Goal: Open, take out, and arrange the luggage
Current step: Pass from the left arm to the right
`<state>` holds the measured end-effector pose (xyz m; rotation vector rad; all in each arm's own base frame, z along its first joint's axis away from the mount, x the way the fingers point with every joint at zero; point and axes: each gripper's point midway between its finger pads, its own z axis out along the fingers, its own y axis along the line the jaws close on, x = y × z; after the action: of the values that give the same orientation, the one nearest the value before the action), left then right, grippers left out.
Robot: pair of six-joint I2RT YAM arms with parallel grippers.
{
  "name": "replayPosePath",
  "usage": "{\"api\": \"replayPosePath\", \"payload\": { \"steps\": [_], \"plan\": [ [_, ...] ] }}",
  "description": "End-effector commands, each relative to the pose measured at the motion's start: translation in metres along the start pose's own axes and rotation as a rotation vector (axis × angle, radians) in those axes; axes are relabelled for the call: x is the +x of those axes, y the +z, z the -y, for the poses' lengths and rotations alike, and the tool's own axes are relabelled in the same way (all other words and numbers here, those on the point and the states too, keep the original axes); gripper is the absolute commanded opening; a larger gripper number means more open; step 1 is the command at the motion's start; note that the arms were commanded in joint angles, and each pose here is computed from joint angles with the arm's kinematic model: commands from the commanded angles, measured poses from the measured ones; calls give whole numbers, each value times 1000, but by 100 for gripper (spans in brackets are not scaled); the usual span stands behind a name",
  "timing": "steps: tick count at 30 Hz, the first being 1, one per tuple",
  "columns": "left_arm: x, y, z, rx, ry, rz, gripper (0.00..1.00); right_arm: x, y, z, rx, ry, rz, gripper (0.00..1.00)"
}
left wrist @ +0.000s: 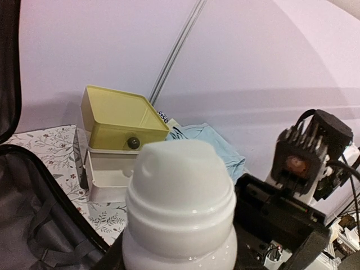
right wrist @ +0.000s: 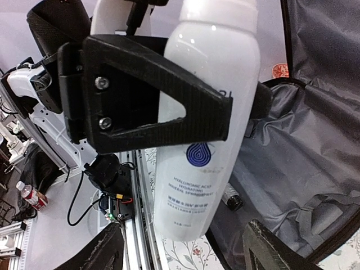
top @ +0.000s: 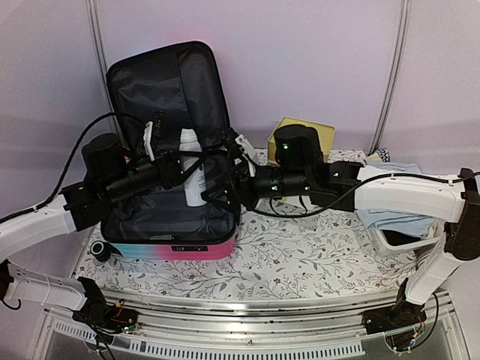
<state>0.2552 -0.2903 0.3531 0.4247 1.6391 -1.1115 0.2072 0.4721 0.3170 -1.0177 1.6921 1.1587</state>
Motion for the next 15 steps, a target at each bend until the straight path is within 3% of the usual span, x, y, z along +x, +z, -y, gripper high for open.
{"api": "replayPosePath", "payload": {
  "steps": [1,4,9,15],
  "plan": [
    [-16,4,23,79,30,88,27,-4,15,-9,-95,65,21,74],
    [-12,7,27,92,29,86,27,-1,21,-6,-100,92,22,72],
    [-9,8,30,109,22,95,27,1,26,-6,-112,118,37,52],
    [-6,7,31,119,8,105,28,4,25,-6,-117,125,41,37]
  ]
}}
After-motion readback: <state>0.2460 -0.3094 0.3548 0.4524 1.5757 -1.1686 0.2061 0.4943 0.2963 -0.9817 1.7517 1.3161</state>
